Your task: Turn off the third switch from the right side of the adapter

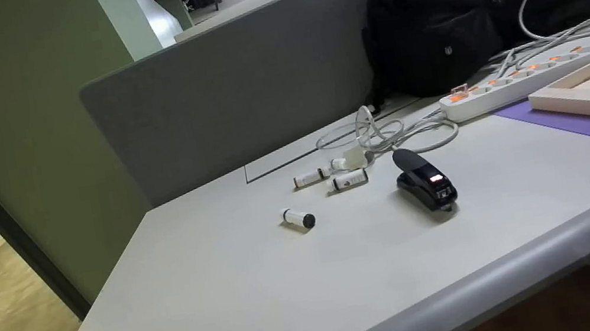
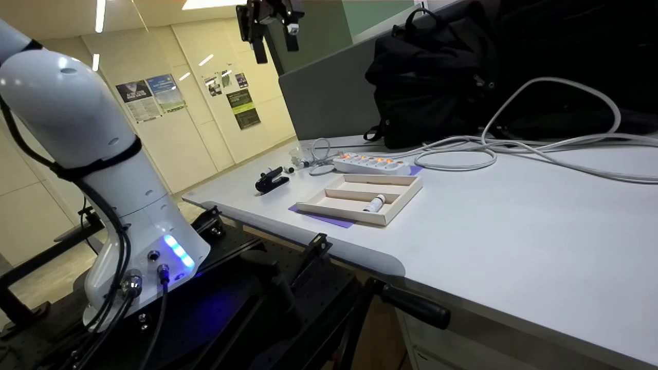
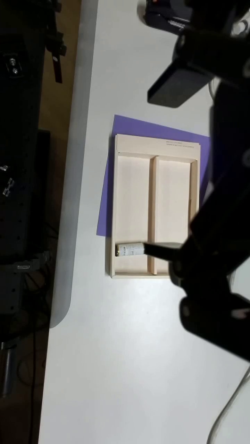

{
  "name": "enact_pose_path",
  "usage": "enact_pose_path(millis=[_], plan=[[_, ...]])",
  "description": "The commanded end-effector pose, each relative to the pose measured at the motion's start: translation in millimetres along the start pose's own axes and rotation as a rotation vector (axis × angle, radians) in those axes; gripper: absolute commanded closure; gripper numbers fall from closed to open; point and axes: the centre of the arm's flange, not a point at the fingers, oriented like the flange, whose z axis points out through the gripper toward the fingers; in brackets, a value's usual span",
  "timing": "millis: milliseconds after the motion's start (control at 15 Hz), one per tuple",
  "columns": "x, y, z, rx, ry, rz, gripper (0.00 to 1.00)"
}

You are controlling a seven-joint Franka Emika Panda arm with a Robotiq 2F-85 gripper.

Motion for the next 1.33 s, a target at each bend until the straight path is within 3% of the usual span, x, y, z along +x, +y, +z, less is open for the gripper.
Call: enact_pose_path(millis=[0,333,400,467,667,933,1200,1267], plan=[[10,3,-1,-0.007,0.047,0.024,0.0],[90,22,-9,-0.001,0.258,0.07,0.0],[113,29,-7,0.01,0.289,0.085,0.25],[135,35,-5,0.02,0.312,0.102,0.25],[192,41,7,0.037,0.348,0.129,0.47],[259,30,40,0.05,0.281,0.161,0.76],[288,20,87,0.011,0.19,0.19,0.99],[268,13,87,0.025,0.229,0.145,1.0]])
